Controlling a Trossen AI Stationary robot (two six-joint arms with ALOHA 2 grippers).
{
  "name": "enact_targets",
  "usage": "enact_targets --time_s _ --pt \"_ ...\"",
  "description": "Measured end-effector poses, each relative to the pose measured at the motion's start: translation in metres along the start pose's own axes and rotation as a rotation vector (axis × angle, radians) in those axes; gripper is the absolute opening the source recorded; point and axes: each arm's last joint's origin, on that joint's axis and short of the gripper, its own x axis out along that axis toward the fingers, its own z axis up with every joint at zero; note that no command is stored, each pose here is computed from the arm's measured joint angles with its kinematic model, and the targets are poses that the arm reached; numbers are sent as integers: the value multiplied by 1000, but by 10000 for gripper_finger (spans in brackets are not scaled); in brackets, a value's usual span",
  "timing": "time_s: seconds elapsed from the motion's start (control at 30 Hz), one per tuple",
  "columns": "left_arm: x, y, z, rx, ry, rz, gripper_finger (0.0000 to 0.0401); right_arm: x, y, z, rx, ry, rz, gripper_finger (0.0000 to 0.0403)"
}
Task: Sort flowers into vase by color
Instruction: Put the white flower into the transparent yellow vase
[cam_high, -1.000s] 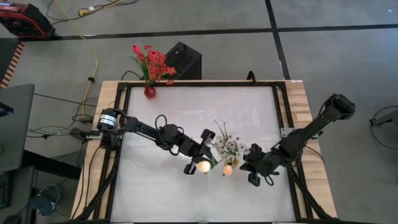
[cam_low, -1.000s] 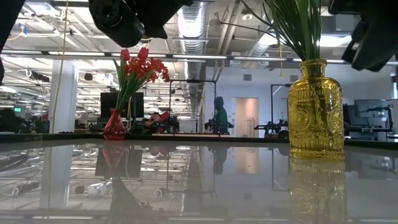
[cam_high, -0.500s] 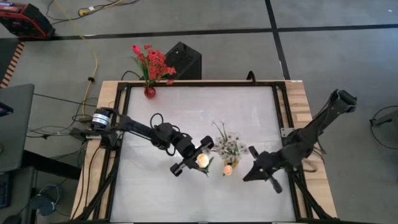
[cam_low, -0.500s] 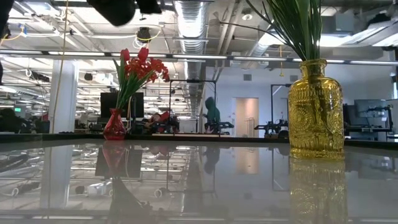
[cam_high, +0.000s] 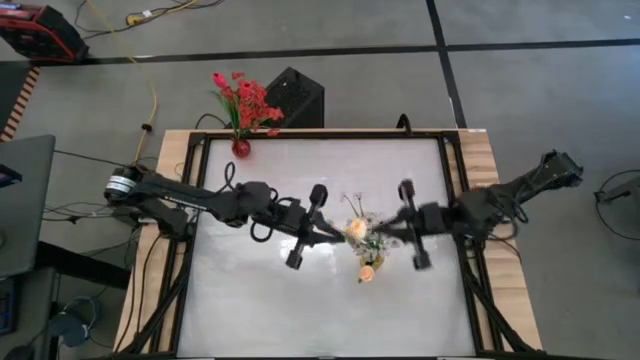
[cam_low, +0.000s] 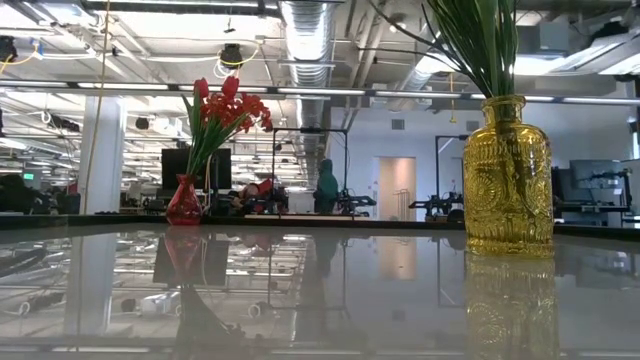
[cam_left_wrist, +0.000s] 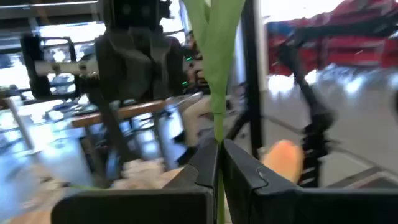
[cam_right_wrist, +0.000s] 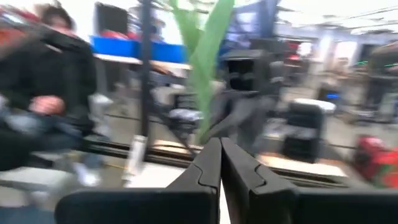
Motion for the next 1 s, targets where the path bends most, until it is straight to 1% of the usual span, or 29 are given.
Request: enact_targets --time_s 0.1,0.27,0.37,0.43,0.53,0.67,0.8,1.0 --pt "1 2 2 40 24 37 0 8 -7 3 -78 31 -28 66" --pt "-1 6 7 70 9 65 0 11 -8 3 -173 127 11 125" --pt "-2 9 7 82 11 77 0 14 -11 4 -190 129 0 165" --pt "-2 12 7 84 7 87 0 18 -12 2 -191 130 13 189" --pt "-3 17 7 83 4 102 0 21 -15 1 -187 118 34 216" --pt "-4 21 7 81 -1 114 0 24 -21 3 -181 84 13 233" --pt "-5 24 6 80 5 121 0 28 -24 3 -175 57 51 234" --pt "-5 25 7 80 -2 130 0 33 -28 1 -171 49 44 234"
